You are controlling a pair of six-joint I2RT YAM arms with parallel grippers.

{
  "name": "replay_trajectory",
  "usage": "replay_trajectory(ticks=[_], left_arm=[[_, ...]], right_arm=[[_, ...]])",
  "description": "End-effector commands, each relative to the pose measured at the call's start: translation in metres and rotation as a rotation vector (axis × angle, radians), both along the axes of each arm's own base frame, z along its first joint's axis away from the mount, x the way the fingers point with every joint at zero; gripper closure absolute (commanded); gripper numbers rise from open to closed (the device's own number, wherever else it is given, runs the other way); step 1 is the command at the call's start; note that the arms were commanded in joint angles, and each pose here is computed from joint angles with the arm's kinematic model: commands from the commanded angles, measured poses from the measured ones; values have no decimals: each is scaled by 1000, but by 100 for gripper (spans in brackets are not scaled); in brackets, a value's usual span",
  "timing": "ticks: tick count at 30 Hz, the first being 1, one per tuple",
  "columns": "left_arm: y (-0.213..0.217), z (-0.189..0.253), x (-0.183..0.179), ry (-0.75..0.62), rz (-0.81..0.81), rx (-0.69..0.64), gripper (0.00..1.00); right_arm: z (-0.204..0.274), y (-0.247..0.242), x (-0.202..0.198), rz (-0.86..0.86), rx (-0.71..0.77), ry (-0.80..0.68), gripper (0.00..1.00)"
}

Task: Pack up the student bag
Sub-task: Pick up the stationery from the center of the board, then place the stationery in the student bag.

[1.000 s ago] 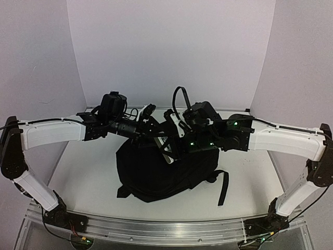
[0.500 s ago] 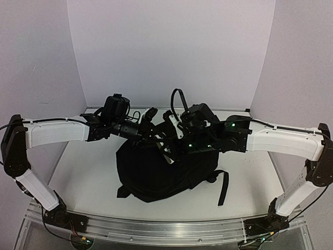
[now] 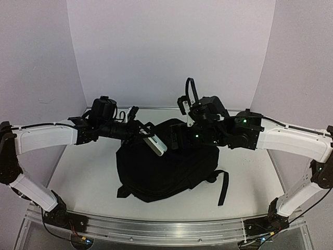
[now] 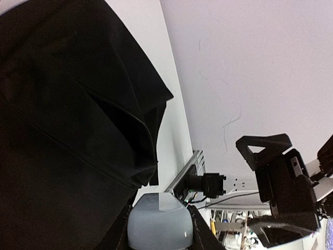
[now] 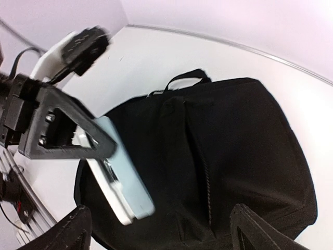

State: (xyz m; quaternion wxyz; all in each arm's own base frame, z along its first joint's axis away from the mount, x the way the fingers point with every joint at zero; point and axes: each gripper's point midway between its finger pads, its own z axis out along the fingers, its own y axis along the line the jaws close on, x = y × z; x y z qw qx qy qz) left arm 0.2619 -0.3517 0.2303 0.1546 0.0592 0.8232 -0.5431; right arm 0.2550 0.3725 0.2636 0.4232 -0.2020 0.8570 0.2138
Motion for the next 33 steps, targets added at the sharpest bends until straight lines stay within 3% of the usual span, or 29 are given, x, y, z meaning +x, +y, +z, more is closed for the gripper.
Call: replay_trajectory(ticks=[1, 8, 18, 23, 30, 33], left_arm=[[33, 35, 18, -68, 141, -66, 100], [63, 27, 19, -51, 235, -31, 100], [68, 22, 18, -36, 256, -28, 100], [65, 19, 19, -27, 245, -37, 100], [56, 19, 31, -47, 260, -82, 100], [53, 23, 39, -86, 320, -116, 100]], right_arm=[[3, -23, 23, -136, 18, -18, 17], [-36, -20, 42, -172, -152, 6, 40], [-75, -7, 57, -174, -292, 24, 52], [-94, -11, 69, -225, -353, 29, 68], [-83, -19, 82, -311, -297, 32, 100], [-72, -19, 82, -328, -231, 50, 100]])
